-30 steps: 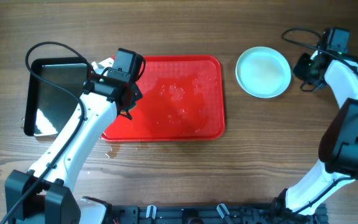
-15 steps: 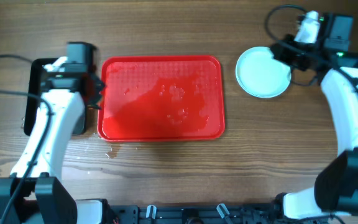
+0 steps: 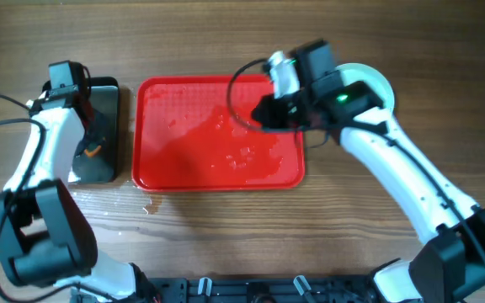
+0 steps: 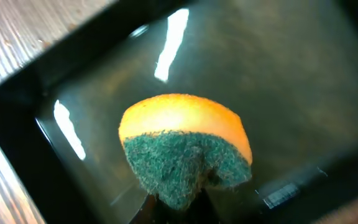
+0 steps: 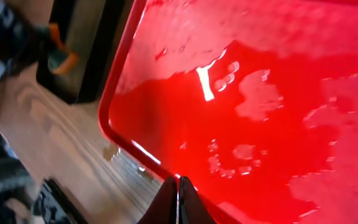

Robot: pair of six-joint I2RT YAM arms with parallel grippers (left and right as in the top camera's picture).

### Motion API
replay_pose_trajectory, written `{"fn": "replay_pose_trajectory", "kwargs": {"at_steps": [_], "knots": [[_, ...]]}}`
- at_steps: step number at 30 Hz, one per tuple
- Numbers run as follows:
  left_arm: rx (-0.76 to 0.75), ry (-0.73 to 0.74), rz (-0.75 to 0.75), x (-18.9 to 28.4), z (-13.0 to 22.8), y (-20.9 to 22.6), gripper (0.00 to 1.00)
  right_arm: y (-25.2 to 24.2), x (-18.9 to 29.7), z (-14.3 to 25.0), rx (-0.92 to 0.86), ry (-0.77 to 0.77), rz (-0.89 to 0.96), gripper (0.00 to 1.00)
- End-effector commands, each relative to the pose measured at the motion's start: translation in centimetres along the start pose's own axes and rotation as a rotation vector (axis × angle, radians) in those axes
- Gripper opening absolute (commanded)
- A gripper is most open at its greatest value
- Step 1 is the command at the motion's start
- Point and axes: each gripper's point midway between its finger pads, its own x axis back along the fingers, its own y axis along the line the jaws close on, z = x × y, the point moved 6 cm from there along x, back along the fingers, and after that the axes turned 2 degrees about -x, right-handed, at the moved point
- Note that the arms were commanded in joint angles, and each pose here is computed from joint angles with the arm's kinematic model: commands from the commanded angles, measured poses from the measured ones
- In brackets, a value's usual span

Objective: Clean dirty plates on tray and stack at the side
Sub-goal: 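Drop the sponge into the black tray with the left gripper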

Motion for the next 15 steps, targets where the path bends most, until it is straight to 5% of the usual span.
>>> {"fn": "replay_pose_trajectory", "kwargs": {"at_steps": [1,2,5,6,15], "knots": [[-0.006,-0.004,-0.085,-2.3,-0.7,1.7,0.08,1.3,-1.1,0.8,0.048,0.011,0.056,0.04],[-0.002,0.004,-0.093,-2.7,-0.7,1.8,0.20,1.6,-1.3,0.9,0.059,0.010,0.068,0.04],[0.009,0.030,-0.062,-3.0,-0.6,1.7,0.87,1.7,-1.5,1.1,0.036,0.001,0.111,0.04],[0.013,0.039,-0.039,-3.0,-0.6,1.4,0.96,1.7,-1.5,1.1,0.026,0.001,0.111,0.04],[0.054,0.044,0.198,3.6,-1.7,0.8,1.00,1.2,-1.1,2.5,-0.001,0.072,0.140,0.04]]}}
